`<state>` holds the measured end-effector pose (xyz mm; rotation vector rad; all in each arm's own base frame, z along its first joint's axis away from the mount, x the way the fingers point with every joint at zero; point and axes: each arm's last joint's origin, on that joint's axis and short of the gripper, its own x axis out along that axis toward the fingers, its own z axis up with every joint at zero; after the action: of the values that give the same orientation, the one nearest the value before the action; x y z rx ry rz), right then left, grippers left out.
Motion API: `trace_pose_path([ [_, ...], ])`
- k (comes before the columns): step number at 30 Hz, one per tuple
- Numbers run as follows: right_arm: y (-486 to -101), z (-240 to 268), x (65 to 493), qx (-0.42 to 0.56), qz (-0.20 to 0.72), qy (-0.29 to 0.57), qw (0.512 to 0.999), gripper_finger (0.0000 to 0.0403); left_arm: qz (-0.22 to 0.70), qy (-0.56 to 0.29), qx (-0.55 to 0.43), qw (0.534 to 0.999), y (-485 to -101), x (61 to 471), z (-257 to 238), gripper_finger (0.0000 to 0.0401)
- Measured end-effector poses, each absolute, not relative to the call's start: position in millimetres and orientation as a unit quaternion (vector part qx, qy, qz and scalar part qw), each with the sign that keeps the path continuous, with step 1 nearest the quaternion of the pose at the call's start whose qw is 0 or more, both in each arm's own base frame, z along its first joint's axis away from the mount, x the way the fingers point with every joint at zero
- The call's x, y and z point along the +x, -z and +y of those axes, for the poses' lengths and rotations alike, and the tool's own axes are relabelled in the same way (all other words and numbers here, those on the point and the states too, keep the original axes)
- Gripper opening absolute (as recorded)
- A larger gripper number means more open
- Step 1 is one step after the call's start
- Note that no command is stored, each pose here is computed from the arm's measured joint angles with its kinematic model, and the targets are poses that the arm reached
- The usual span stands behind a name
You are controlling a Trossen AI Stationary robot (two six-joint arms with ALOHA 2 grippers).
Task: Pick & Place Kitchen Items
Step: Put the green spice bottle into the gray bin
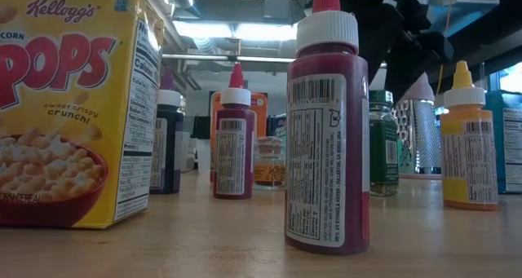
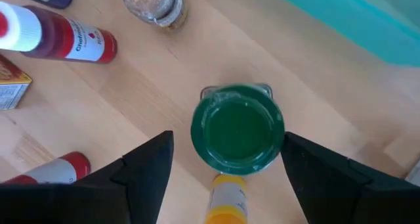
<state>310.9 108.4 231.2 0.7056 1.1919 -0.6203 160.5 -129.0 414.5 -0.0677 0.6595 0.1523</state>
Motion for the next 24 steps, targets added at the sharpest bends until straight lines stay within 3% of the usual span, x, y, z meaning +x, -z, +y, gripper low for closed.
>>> trace_pose_path([
  [11, -231, 115, 307, 0.327, 0.546, 0.289, 0.715, 0.0282, 0.338, -0.063, -0.030, 0.939, -408, 158, -142, 0.0247],
  [24, -232, 135, 298, 0.309, 0.498, 0.321, 0.744, 0.0282, 0.341, -0.062, -0.040, 0.937, -408, 158, -142, 0.0247],
])
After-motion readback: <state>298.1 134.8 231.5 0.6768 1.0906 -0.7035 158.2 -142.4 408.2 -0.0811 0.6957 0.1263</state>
